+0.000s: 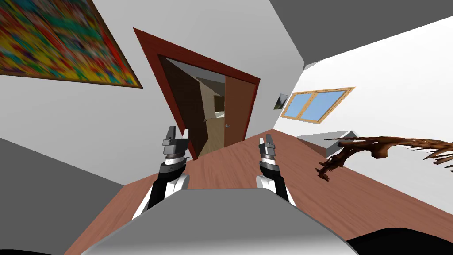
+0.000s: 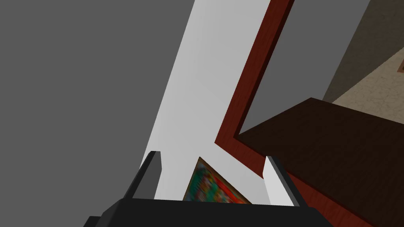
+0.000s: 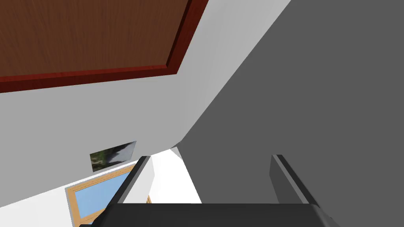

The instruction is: Push the door open

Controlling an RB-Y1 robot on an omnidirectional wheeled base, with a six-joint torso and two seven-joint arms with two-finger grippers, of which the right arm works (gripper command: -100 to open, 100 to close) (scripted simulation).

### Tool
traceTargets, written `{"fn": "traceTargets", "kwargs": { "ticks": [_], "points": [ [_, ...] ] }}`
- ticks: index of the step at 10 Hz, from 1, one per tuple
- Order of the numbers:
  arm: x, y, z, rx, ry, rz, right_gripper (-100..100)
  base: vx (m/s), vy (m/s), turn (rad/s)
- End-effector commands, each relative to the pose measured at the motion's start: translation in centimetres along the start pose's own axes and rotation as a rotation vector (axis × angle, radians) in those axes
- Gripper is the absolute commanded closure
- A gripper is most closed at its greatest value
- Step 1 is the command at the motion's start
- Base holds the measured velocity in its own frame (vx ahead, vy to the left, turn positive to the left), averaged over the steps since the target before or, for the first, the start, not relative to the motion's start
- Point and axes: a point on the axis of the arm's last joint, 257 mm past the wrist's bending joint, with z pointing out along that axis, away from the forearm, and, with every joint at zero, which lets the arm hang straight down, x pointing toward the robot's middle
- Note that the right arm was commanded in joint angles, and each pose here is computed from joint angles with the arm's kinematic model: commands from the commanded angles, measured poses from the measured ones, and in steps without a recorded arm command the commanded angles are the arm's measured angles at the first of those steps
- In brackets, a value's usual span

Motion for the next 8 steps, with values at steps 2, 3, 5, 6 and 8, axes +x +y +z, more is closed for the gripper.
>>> {"fn": "traceTargets", "kwargs": {
  "ticks": [2, 3, 5, 6, 8],
  "points": [
    [0.5, -1.7, -0.65, 0.025, 0.023, 0.012, -100, 0.206, 0.037, 0.129],
    [0.6, -2.2, -0.87, 0.033, 0.029, 0.015, -100, 0.182, -0.058, 0.082],
    [0.9, -3.7, -1.51, 0.056, 0.044, 0.026, -100, 0.180, -0.042, 0.099],
    [1.0, -4.4, -1.88, 0.069, 0.051, 0.032, -100, 0.178, -0.009, 0.118],
    [1.2, -5.8, -2.56, 0.091, 0.063, 0.042, -100, 0.174, -0.006, 0.117]
  ]
}}
